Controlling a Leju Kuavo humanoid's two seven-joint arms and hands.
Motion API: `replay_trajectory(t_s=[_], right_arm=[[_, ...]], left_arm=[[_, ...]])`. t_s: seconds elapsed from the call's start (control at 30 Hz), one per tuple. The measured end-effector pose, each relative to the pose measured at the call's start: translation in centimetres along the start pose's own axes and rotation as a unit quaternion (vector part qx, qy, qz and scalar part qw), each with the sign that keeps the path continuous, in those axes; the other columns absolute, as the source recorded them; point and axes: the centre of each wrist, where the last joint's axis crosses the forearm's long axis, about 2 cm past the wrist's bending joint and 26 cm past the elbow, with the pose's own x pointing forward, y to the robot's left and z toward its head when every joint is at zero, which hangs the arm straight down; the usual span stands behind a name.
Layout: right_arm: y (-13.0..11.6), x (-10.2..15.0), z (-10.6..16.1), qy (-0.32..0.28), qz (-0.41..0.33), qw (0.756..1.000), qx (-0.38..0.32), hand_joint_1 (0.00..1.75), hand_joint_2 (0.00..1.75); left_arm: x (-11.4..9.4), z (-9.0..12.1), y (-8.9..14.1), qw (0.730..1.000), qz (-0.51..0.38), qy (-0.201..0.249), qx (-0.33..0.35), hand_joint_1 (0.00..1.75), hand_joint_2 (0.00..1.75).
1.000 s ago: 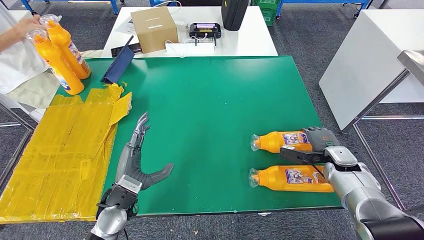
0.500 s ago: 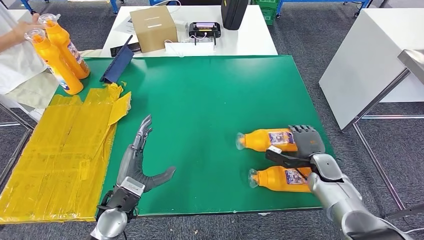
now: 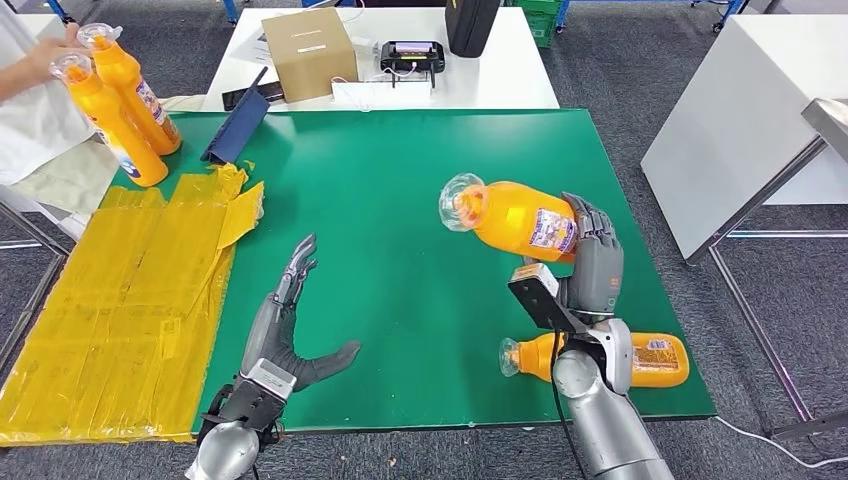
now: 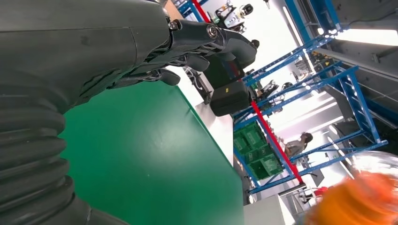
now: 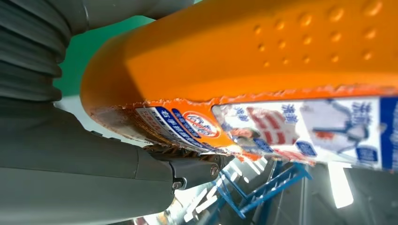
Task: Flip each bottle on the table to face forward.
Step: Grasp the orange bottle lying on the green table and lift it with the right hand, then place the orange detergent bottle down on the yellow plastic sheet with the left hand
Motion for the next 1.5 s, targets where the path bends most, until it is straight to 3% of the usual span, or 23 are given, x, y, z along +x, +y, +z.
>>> replay_trajectory(t_s=[0.23, 0.43, 0.77, 1.23, 1.37, 1.5], right_arm=[[2.7, 3.5, 2.1, 0.028, -0.21, 0.971, 0.108, 1.75, 1.75], [6.2, 6.7, 4.1, 0.039, -0.342, 0.916, 0.205, 1.75, 1.75], [11.8, 11.5, 8.9, 0.011, -0.367, 0.858, 0.36, 1.75, 1.75], [13.4, 12.8, 10.1, -0.029, -0.337, 0.84, 0.423, 1.75, 1.75], [13.5, 12.8, 10.0, -0.033, -0.327, 0.846, 0.419, 1.75, 1.75], [13.6, 12.7, 10.1, -0.034, -0.318, 0.852, 0.414, 1.75, 1.75]], left_arm=[[0.0, 0.0, 0.0, 1.0, 0.012, 0.003, 0.001, 0.0, 1.75], [0.3, -0.3, -0.2, 1.0, 0.029, -0.001, -0.001, 0.0, 1.75], [0.6, -1.2, -0.3, 0.999, 0.031, -0.015, -0.001, 0.0, 1.75], [0.6, -1.1, -0.3, 0.999, 0.029, -0.018, -0.006, 0.0, 1.75], [0.6, -1.1, -0.4, 0.999, 0.028, -0.02, -0.006, 1.71, 1.75], [0.4, -1.2, -0.5, 0.999, 0.027, -0.02, -0.009, 1.75, 1.75]])
